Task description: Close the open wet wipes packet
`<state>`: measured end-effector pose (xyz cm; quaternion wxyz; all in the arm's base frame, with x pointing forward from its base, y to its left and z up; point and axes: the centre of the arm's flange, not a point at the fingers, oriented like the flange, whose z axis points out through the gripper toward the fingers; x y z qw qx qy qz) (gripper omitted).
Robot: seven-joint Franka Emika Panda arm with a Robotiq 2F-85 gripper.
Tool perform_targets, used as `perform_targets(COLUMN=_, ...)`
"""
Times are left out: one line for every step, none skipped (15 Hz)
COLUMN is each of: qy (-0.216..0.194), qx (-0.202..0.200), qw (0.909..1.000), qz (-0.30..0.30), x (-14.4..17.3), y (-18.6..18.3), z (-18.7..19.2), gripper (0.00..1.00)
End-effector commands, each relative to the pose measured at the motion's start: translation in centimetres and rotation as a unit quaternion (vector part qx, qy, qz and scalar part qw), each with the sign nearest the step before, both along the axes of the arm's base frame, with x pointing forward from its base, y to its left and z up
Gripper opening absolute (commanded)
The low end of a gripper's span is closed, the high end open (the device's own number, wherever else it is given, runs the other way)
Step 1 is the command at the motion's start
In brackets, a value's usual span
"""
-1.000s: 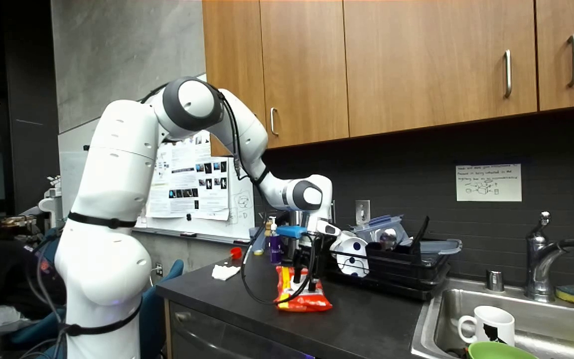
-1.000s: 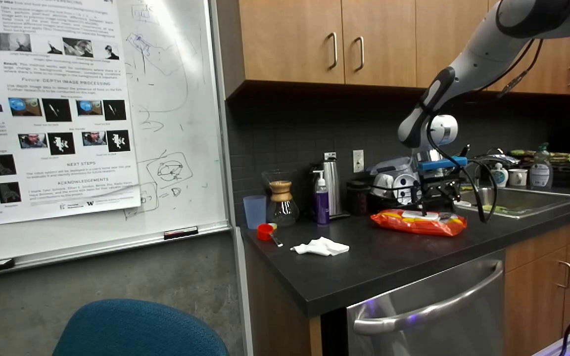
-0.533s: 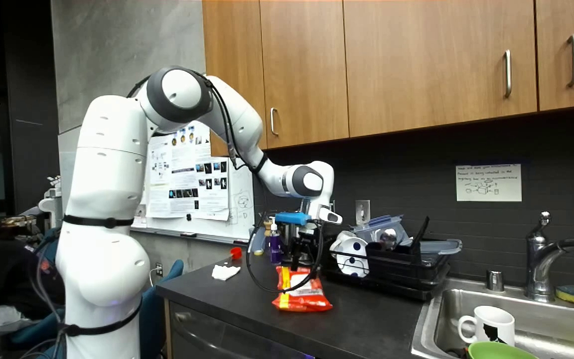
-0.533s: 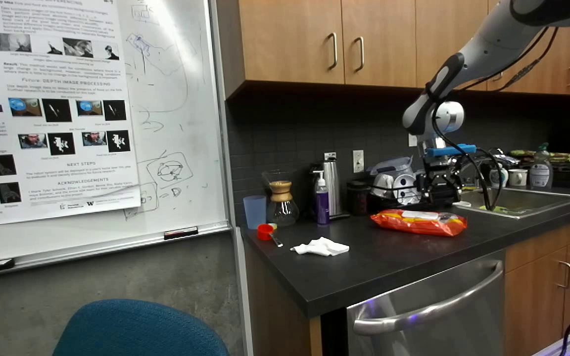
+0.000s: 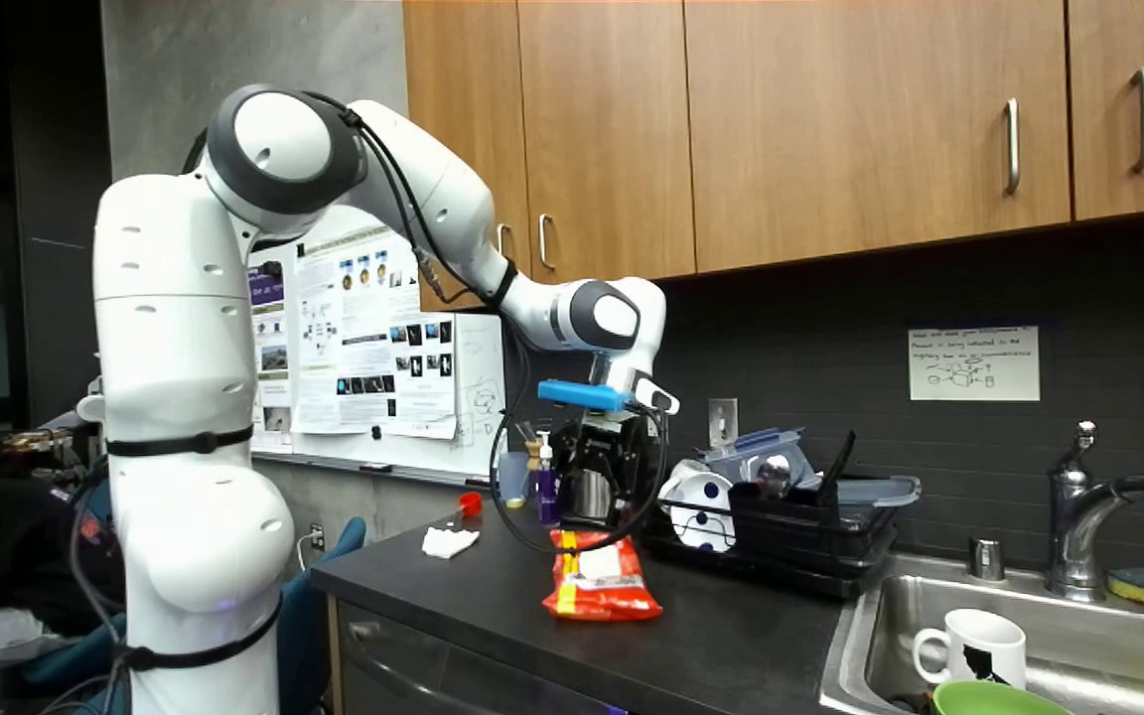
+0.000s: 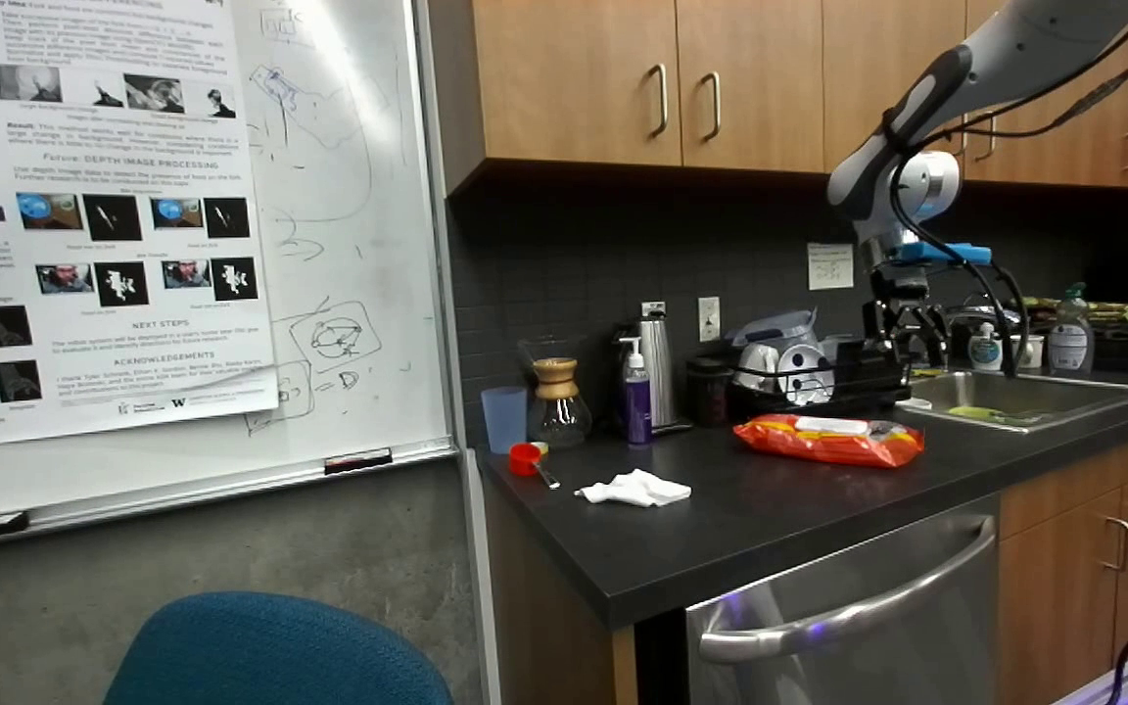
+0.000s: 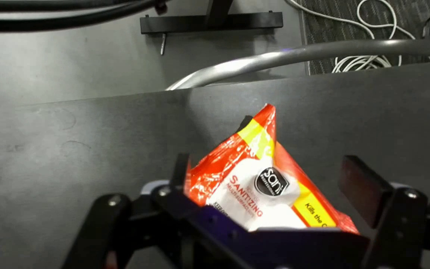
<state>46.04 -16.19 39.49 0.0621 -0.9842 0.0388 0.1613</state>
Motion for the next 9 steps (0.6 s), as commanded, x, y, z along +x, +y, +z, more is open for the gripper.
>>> perform_targets(qy=-0.037, qx=0.019, qw=0.9983, qz=0.041, x=-3.5, y=-0.6, z=1.6, gripper=1.00)
perform_targets(qy=-0.047, qx=0.022, qw=0.9976, qz=0.045, x=-3.9, y=-0.9, z=1.8, gripper=1.00)
perform_targets(qy=-0.052, qx=0.027, qw=0.9965, qz=0.059, x=-4.4, y=-1.2, z=2.0, gripper=1.00)
perform_targets(qy=-0.062, qx=0.027, qw=0.9955, qz=0.067, x=-4.8, y=-1.4, z=2.1, gripper=1.00)
perform_targets(qy=-0.063, qx=0.026, qw=0.9951, qz=0.071, x=-5.1, y=-1.7, z=2.2, gripper=1.00)
perform_targets(qy=-0.056, qx=0.021, qw=0.9958, qz=0.069, x=-5.3, y=-1.7, z=2.4, gripper=1.00)
perform_targets(qy=-0.048, qx=0.027, qw=0.9968, qz=0.058, x=-3.8, y=-1.6, z=1.9, gripper=1.00)
perform_targets(qy=-0.049, qx=0.027, qw=0.9967, qz=0.058, x=-4.1, y=-1.7, z=2.0, gripper=1.00)
perform_targets(qy=-0.050, qx=0.027, qw=0.9966, qz=0.059, x=-4.3, y=-1.8, z=2.0, gripper=1.00)
